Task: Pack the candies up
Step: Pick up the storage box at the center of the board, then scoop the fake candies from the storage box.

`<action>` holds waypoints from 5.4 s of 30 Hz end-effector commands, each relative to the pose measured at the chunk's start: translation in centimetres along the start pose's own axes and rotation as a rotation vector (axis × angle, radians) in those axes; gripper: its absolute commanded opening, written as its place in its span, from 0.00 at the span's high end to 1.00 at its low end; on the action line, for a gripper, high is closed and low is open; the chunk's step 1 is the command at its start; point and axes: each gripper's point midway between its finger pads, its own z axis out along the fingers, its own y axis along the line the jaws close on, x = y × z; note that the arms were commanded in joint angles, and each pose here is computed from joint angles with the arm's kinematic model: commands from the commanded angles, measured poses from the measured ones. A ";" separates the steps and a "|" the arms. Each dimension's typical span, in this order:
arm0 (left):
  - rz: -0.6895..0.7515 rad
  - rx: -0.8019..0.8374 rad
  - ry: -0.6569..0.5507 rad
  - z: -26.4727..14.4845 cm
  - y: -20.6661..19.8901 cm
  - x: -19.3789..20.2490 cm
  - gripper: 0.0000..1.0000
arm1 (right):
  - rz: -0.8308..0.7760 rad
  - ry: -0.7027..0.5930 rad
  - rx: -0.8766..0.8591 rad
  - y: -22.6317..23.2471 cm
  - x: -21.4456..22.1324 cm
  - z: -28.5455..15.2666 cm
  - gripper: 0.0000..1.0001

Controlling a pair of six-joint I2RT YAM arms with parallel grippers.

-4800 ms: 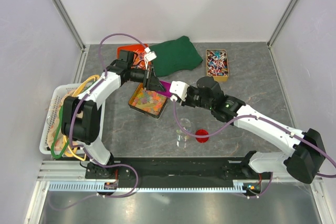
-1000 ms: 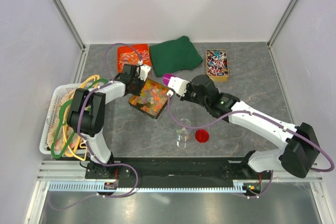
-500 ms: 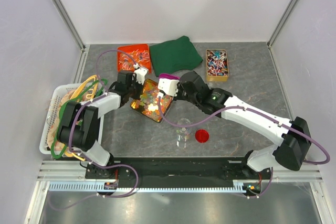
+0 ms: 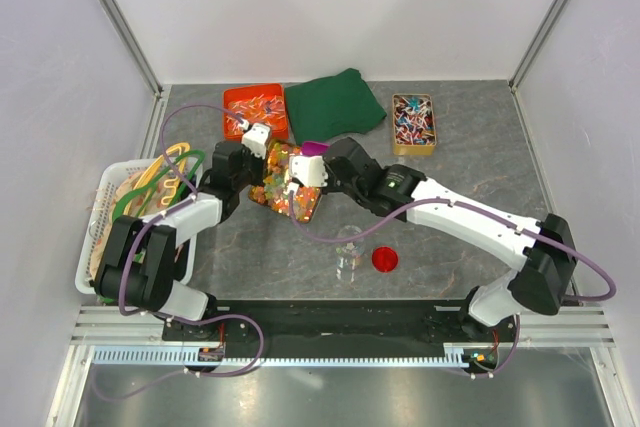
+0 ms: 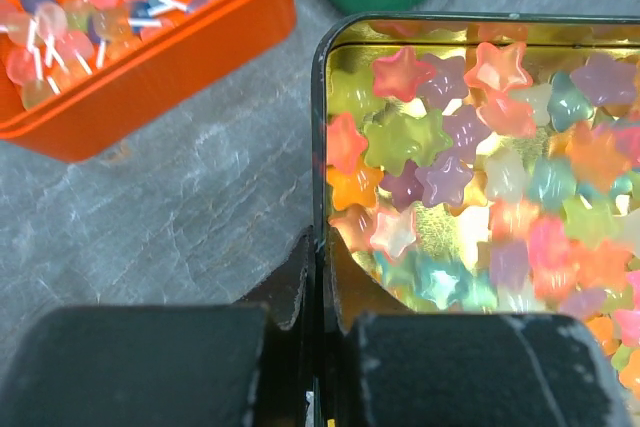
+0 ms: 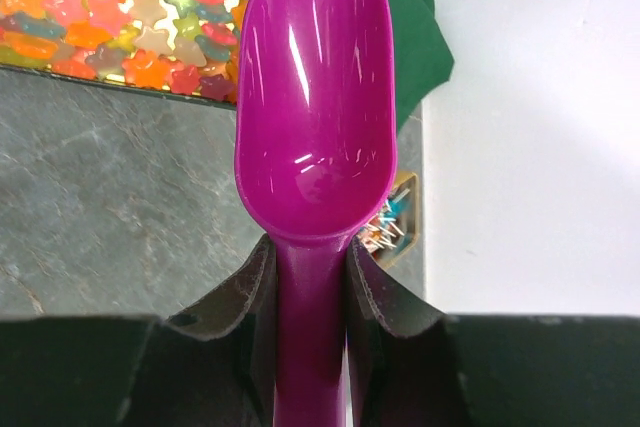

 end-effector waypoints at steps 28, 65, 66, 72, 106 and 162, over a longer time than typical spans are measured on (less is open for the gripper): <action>0.040 0.125 0.125 0.4 -1.8 -1.3 0.98 | -0.661 0.380 -0.015 2.2 -2.4 4.0 1.00; 0.060 0.171 0.122 -1.4 -3.4 -1.1 0.98 | -0.662 0.275 -0.546 8.8 0.8 5.9 1.00; 0.059 0.174 0.122 -1.4 -3.4 -1.1 0.98 | -0.644 0.252 -0.561 8.9 0.5 5.9 1.00; 0.062 0.163 0.120 -1.3 -3.2 -1.1 0.98 | -0.572 0.218 -0.620 9.6 0.7 6.2 1.00; 0.041 0.077 0.144 -1.0 -1.8 -0.9 0.98 | -0.274 0.122 -0.638 13.0 -2.7 9.2 1.00; 0.009 -0.049 0.155 -1.6 1.4 -1.0 0.98 | 0.308 -0.019 -0.718 11.9 -5.6 9.2 1.00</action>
